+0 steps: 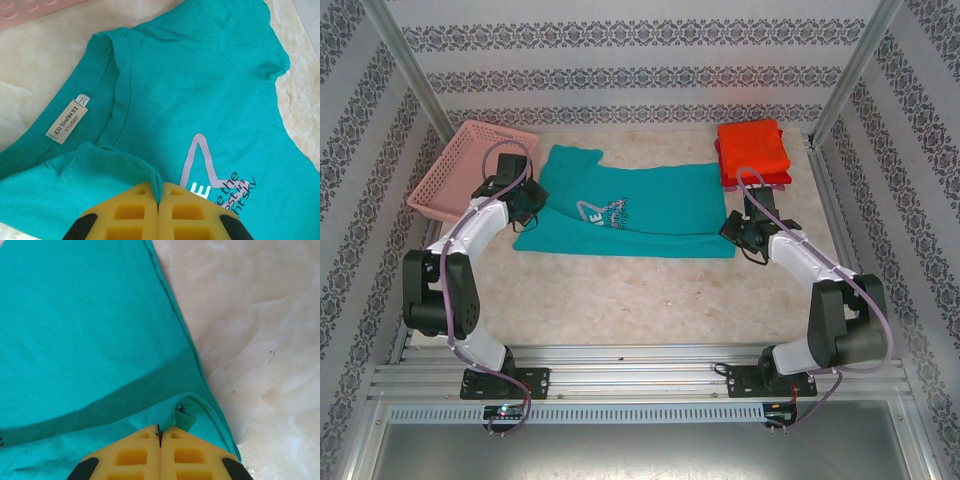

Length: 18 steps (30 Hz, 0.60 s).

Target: Fold and stack the t-shirts

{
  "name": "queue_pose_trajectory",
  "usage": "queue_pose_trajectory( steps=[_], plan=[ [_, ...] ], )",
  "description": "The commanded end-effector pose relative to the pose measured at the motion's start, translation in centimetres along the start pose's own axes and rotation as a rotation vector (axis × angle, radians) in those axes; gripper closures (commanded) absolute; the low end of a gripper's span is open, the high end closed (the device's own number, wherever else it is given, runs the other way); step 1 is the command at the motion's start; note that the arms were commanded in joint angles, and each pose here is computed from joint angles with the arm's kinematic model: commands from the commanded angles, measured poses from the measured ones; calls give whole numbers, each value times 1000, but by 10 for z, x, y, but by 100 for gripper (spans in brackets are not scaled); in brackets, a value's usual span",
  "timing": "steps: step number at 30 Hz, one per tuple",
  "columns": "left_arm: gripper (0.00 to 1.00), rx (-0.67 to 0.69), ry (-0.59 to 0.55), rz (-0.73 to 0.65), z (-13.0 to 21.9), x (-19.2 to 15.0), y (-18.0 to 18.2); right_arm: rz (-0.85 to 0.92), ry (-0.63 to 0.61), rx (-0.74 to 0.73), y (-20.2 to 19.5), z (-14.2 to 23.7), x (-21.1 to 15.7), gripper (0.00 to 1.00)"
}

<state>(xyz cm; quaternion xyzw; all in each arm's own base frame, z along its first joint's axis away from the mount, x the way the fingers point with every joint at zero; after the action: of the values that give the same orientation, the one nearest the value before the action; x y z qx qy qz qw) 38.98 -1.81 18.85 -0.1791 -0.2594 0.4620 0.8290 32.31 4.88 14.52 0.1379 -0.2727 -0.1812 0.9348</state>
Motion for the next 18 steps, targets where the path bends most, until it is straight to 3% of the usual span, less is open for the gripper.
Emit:
queue_pose_trajectory(
  steps=[1, 18],
  plan=[
    [100, 1, -8, -5, 1, 8, -4, 22, -61, 0, 6, -1, 22, 100],
    [100, 15, -11, 13, -5, 19, 3, 42, -45, 10, 18, -21, 45, 100]
  ],
)
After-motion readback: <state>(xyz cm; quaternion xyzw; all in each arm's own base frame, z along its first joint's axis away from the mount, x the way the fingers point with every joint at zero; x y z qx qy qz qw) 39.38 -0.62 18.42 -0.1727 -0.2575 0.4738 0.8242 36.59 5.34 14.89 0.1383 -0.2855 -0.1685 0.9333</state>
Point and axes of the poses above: each hand's point on the last joint's axis, 136 mm out from that joint toward the fingers, its own z axis back along the fingers, its own y axis along the line the jaws close on, x = y × z, the point moved 7 cm from there along z, back along the fingers, and after that the axes turned 8 degrees about z, right-handed, at the moved point
